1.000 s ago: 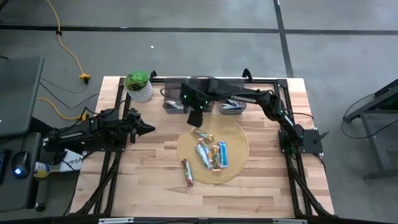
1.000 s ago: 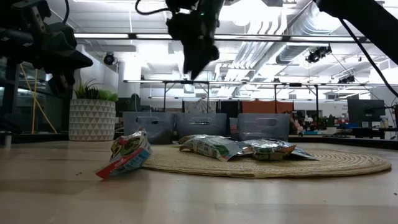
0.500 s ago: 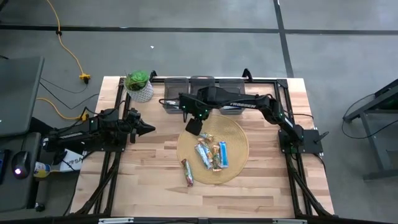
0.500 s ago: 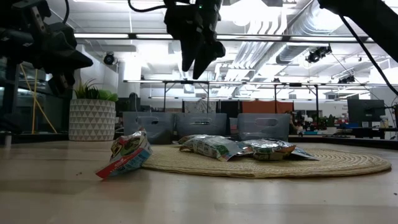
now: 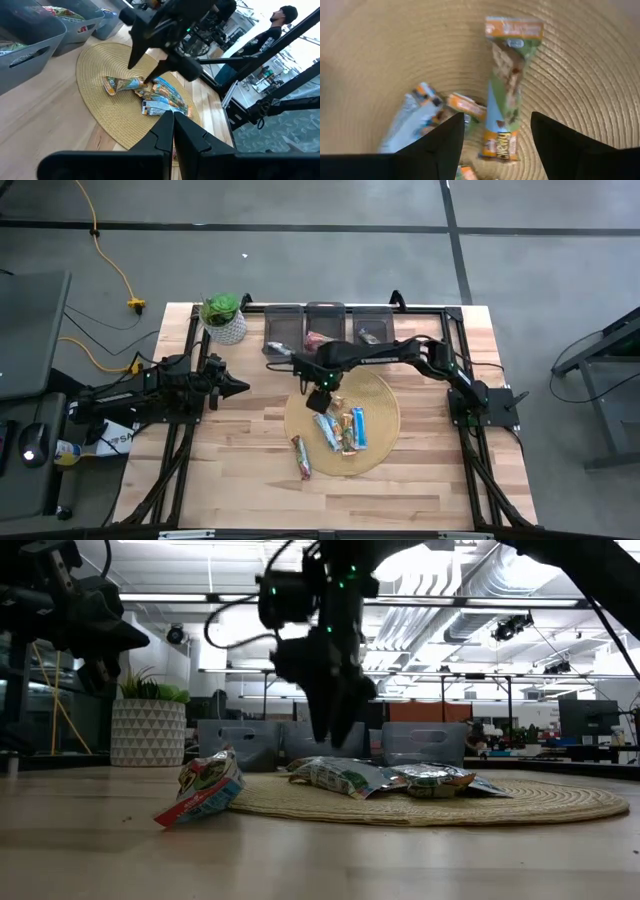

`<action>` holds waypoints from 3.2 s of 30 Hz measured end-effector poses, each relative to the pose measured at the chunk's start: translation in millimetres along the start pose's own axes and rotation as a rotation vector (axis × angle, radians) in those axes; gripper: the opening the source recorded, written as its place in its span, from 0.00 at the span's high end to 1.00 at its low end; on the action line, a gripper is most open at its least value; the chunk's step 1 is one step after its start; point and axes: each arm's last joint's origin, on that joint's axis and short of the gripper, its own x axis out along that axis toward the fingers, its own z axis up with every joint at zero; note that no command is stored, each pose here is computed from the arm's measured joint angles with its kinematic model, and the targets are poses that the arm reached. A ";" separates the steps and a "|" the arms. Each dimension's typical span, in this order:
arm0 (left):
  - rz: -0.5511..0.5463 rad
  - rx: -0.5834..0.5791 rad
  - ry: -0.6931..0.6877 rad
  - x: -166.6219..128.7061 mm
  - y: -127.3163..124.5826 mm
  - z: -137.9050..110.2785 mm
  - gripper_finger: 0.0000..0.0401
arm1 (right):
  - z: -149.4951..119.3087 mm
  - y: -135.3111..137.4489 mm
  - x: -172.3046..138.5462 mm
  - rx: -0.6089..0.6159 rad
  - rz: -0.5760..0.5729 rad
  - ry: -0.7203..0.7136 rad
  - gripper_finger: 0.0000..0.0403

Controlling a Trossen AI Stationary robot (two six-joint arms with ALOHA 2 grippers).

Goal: Pick and place Granola Bars by type
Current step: Put the yellow granola bar into the left black bin

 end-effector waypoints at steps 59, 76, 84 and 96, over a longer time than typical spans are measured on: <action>0.018 -0.006 0.025 0.0 1.8 -2.4 0.98 | 28.0 13.6 -21.5 -0.036 0.094 -0.284 0.85; 0.018 -0.006 0.024 0.0 1.8 -2.4 0.98 | 49.7 51.3 -145.7 -0.377 0.178 -0.733 0.85; 0.019 -0.007 0.030 0.0 2.0 -2.9 0.98 | 45.1 52.9 -159.1 -0.421 0.223 -0.812 0.85; 0.007 -0.010 0.055 -0.1 2.2 -4.3 0.98 | 43.6 49.0 -162.7 -0.469 0.258 -0.800 0.85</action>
